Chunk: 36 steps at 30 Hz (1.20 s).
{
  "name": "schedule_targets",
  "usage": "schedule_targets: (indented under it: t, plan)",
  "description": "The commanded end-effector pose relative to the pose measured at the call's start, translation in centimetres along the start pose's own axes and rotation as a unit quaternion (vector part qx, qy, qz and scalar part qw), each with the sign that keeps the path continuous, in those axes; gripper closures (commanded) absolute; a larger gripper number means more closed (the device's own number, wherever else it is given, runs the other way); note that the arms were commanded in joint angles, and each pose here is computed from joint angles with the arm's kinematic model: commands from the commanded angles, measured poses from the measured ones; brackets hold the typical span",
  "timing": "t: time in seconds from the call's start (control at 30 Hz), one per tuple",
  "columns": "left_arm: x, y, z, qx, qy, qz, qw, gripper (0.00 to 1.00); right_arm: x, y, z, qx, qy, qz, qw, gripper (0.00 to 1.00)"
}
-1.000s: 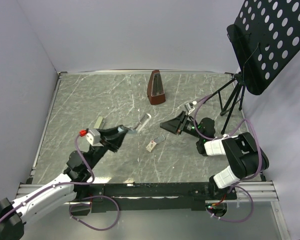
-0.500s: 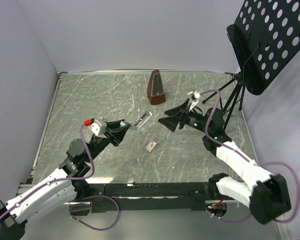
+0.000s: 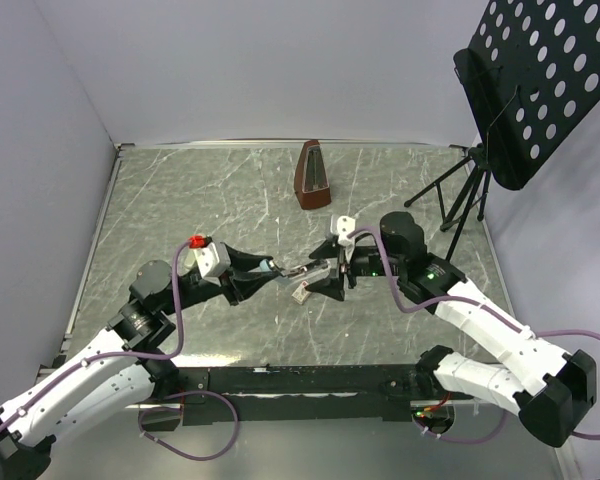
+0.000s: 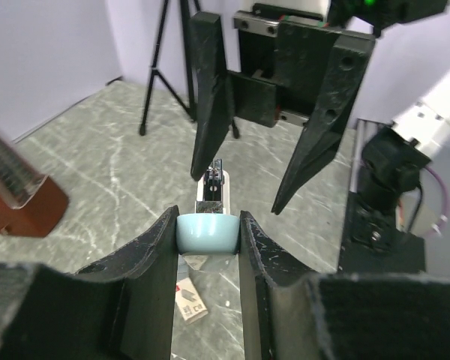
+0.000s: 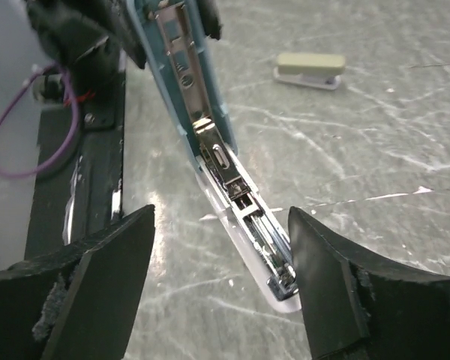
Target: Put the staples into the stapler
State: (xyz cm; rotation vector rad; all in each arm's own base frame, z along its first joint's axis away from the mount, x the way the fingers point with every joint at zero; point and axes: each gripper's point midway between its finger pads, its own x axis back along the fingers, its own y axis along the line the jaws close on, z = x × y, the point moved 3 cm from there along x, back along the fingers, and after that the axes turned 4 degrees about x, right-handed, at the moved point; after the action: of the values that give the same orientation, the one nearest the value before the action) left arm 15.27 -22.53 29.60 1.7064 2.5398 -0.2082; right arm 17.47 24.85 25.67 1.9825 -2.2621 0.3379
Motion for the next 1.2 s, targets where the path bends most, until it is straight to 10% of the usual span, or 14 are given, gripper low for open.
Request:
schedule_targets:
  t: [0.0,0.6,0.83,1.03,1.17]
  plan:
    - [0.3,-1.8,-2.8,-0.031,-0.025,0.053,0.998,0.99,-0.1,1.1,-2.2,0.063,-0.004,-0.042,0.997,0.26]
    - [0.2,-3.0,-2.7,-0.038,-0.015,0.099,0.994,0.99,-3.4,2.2,-2.0,0.057,0.03,-0.108,0.992,0.56]
    - [0.3,-2.6,-2.4,-0.037,-0.006,0.088,0.995,0.98,-3.4,2.5,-2.3,0.054,0.024,-0.117,0.991,0.97]
    - [0.9,-1.1,-3.3,-0.037,-0.02,0.018,0.999,0.68,-3.8,2.0,-2.1,0.051,0.021,-0.102,0.993,1.0]
    - [2.3,0.7,-4.3,-0.033,-0.034,-0.067,0.997,0.25,-4.8,0.9,-1.8,0.036,0.025,-0.079,0.996,1.0]
